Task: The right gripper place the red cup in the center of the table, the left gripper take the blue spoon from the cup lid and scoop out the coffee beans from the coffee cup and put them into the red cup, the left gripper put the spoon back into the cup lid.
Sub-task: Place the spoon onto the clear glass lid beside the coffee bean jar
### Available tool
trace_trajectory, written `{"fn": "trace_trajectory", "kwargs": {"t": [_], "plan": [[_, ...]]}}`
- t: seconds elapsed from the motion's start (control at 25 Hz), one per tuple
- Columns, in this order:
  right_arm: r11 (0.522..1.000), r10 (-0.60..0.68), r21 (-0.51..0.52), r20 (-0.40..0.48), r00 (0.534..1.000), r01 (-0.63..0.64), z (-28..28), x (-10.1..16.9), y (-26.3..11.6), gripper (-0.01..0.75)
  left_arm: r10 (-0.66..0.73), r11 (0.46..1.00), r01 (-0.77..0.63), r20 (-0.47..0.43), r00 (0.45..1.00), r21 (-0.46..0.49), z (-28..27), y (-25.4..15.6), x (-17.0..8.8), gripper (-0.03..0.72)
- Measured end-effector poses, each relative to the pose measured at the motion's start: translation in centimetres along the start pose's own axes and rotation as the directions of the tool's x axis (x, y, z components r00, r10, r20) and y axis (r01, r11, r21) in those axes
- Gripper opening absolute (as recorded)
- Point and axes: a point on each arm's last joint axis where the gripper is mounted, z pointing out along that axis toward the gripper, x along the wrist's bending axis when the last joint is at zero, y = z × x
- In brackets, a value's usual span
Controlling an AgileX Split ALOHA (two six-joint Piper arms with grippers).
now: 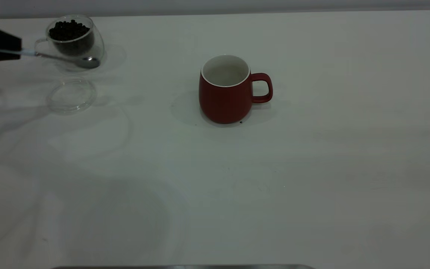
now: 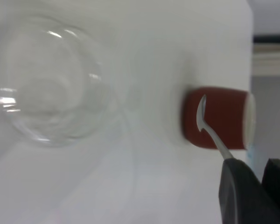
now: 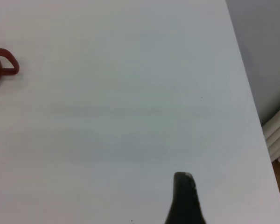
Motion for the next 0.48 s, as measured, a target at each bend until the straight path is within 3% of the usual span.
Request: {"fn": "trace_trajectory", "kwargs": {"t": [0.2,0.48], "plan": [[1.0,0.0,0.0,0.0,1.0,0.0,0.0,0.0,0.0,0.59,-0.029,0.996,0.022,-0.079,0.996,-0.091,-1.9,0.4,1.8,0.118],[1.0,0.0,0.0,0.0,1.0,0.0,0.0,0.0,0.0,0.59,-0.074,0.994,0.061,-0.136,0.988,-0.096,-1.4,-0.1,4.2,0.118]]}}
